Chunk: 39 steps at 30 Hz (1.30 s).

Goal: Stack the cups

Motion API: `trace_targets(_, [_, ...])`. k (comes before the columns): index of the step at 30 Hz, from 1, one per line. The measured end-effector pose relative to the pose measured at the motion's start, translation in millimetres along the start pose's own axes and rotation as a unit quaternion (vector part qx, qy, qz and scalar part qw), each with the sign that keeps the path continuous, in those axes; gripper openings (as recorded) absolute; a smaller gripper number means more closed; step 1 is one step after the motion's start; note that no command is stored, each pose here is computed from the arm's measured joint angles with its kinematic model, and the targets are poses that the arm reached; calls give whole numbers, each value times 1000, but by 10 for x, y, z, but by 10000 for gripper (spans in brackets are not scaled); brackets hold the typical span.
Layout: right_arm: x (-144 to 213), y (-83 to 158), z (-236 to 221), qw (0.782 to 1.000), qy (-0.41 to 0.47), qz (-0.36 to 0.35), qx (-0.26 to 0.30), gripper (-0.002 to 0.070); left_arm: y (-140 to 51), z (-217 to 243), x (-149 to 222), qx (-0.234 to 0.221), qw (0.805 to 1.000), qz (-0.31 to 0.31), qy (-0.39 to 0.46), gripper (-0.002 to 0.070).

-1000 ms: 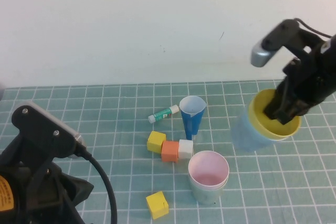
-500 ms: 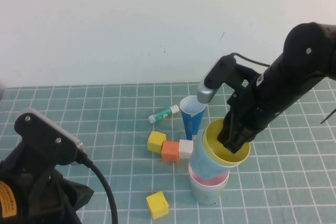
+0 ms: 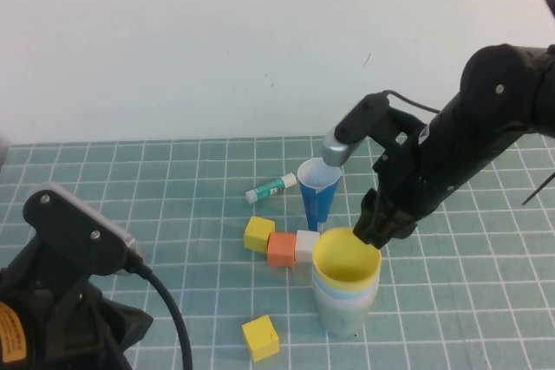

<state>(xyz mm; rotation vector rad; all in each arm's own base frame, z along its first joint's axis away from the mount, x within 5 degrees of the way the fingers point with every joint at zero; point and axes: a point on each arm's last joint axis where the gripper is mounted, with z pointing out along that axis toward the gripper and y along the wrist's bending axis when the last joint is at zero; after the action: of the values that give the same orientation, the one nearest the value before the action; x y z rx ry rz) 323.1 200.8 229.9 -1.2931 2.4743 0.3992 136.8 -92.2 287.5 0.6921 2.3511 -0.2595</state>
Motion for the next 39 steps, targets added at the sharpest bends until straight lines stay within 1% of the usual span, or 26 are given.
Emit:
trace_targets(3, [16, 80, -239, 1000, -25, -9, 12, 155, 1, -77, 12, 1, 1000, -4, -27, -1])
trace_targets(5, [94, 184, -463, 998, -56, -20, 27, 69, 3, -152, 47, 2, 998, -10, -54, -1])
trace_targets(8, [284, 380, -777, 991, -119, -31, 47, 20, 9, -305, 158, 4, 995, -17, -101, -1])
trace_targets(11, [533, 586, -1049, 979, -185, -46, 70, 6, 16, -408, 337, 5, 991, -25, -131, -1])
trace_targets(16, [936, 904, -1437, 949, -289, -71, 105, -1, 40, -547, 615, 0, 983, -33, -181, -1])
trace_targets(19, [1126, 1050, -1607, 934, -329, -81, 116, -1, 61, -636, 730, -6, 975, -36, -219, -1])
trace_targets(23, [1279, 1152, -1706, 923, -352, -90, 125, -1, 107, -734, 800, -34, 962, -14, -270, -1])
trace_targets(27, [1313, 1185, -1754, 919, -361, -94, 128, -1, 137, -768, 813, -57, 957, 6, -286, -1])
trace_targets(39, [1349, 1218, -1708, 928, -343, -98, 107, -1, 139, -756, 820, -58, 957, 7, -284, -1])
